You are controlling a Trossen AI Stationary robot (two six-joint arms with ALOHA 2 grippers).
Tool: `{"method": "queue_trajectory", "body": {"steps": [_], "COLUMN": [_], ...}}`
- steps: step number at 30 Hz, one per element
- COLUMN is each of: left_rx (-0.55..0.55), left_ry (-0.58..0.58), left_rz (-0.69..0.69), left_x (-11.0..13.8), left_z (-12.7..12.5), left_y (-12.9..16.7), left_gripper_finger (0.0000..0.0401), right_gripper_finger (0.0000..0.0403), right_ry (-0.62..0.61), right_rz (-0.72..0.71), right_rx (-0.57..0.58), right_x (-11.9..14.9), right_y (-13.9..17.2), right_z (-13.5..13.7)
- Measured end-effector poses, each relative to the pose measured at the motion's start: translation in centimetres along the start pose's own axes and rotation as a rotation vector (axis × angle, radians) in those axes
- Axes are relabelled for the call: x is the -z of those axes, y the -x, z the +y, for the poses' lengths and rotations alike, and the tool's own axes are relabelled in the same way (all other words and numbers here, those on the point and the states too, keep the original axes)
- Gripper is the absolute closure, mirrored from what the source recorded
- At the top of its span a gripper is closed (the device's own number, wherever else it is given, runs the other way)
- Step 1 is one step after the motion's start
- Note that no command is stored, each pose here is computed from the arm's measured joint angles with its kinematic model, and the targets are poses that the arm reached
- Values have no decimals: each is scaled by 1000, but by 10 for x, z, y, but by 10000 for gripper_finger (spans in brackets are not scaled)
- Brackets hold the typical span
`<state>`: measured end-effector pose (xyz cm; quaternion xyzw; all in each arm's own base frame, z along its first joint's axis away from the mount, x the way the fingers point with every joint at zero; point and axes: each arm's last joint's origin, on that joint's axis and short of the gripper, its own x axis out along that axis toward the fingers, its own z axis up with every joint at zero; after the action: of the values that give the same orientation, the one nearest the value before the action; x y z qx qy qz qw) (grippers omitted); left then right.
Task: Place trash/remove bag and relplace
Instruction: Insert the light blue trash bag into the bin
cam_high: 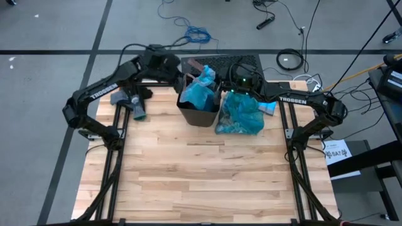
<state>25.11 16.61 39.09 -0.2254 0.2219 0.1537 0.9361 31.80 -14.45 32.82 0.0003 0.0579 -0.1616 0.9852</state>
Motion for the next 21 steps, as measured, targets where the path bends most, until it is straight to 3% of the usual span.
{"method": "queue_trajectory", "body": {"steps": [4, 21], "left_rx": [97, 132], "left_ry": [-10, 16], "left_rz": [-48, 18], "left_x": [-5, 2], "left_z": [-13, -16], "left_y": [-7, -29], "left_gripper_finger": [269, 271], "right_gripper_finger": [263, 264], "right_ry": [10, -9], "right_rz": [5, 24], "right_rx": [3, -2], "right_x": [1, 2], "right_y": [0, 0], "right_z": [0, 2]}}
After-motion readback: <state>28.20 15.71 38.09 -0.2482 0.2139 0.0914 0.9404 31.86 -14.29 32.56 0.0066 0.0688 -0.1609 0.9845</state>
